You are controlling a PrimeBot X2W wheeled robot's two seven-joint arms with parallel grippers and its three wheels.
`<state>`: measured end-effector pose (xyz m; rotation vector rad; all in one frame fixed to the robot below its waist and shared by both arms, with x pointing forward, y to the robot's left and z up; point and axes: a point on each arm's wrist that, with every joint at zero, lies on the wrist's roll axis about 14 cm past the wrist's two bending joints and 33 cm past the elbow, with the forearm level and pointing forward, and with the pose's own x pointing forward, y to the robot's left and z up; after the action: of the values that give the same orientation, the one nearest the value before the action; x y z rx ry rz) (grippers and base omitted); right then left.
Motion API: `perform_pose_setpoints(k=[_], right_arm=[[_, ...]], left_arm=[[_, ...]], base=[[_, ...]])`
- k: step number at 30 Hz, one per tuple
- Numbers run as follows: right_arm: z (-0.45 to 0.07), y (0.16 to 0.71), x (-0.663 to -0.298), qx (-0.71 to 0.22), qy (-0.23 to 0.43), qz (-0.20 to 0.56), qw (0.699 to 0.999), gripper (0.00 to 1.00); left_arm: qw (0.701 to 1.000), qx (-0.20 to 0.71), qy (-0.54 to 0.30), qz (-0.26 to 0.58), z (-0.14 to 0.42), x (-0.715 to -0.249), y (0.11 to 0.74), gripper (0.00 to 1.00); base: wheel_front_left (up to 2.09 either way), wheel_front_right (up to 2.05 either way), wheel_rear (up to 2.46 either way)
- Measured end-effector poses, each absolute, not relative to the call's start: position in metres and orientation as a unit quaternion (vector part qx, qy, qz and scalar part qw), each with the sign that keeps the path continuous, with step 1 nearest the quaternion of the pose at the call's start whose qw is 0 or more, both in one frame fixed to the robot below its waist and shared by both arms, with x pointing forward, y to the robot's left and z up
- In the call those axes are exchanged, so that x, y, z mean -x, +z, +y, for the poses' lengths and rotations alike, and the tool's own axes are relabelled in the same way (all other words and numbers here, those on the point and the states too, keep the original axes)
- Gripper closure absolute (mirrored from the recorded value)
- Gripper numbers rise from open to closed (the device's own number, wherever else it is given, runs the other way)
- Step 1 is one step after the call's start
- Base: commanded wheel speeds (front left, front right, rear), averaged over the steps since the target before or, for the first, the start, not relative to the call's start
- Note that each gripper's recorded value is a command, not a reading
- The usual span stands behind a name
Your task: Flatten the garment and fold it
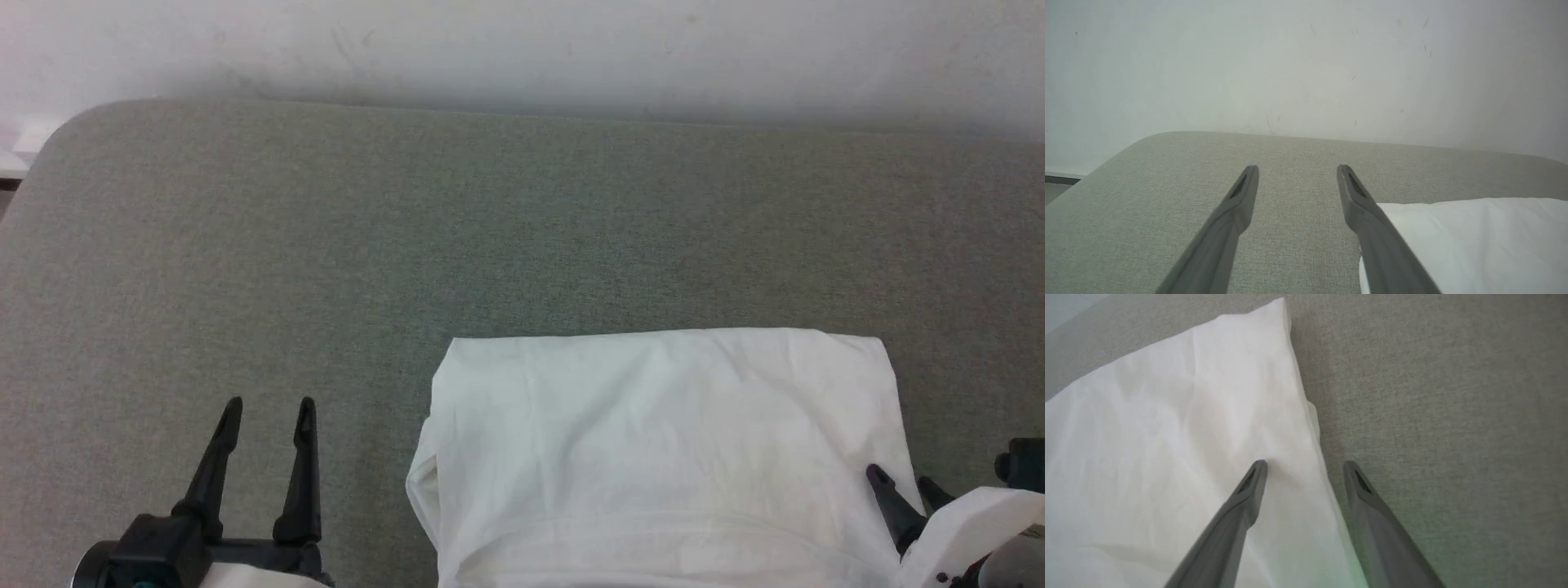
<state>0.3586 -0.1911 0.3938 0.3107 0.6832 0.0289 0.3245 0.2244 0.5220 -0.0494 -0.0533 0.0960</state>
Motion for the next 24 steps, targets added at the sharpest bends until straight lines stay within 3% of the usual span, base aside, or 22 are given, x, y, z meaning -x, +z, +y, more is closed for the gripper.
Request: perform_pose_setpoints(k=[7, 8, 9, 10, 18, 24], right_arm=[[-0.182, 0.372, -0.368, -0.167, 0.018, 0.357, 0.919, 0.00], [-0.180, 0.371, -0.370, -0.173, 0.022, 0.359, 0.917, 0.51], [-0.177, 0.370, -0.371, -0.178, 0.025, 0.361, 0.915, 0.81], [-0.174, 0.369, -0.372, -0.184, 0.029, 0.363, 0.913, 1.00], [-0.169, 0.377, -0.373, -0.194, 0.032, 0.349, 0.916, 1.00], [-0.224, 0.402, -0.379, -0.171, -0.036, 0.302, 0.937, 1.00]], left_arm=[[0.998, 0.018, 0.055, -0.016, 0.234, -0.317, 0.515, 0.00], [0.998, 0.018, 0.056, -0.015, 0.235, -0.315, 0.515, 0.00], [0.998, 0.018, 0.059, -0.014, 0.236, -0.314, 0.514, 0.00], [0.998, 0.019, 0.060, -0.014, 0.236, -0.313, 0.514, 0.00], [0.998, 0.019, 0.057, -0.027, 0.236, -0.308, 0.520, 0.00], [0.999, 0.026, 0.034, -0.025, 0.224, -0.311, 0.519, 0.00]], base=[[0.00, 0.00, 0.00], [0.00, 0.00, 0.00], [0.00, 0.00, 0.00], [0.00, 0.00, 0.00], [0.00, 0.00, 0.00], [0.00, 0.00, 0.00]])
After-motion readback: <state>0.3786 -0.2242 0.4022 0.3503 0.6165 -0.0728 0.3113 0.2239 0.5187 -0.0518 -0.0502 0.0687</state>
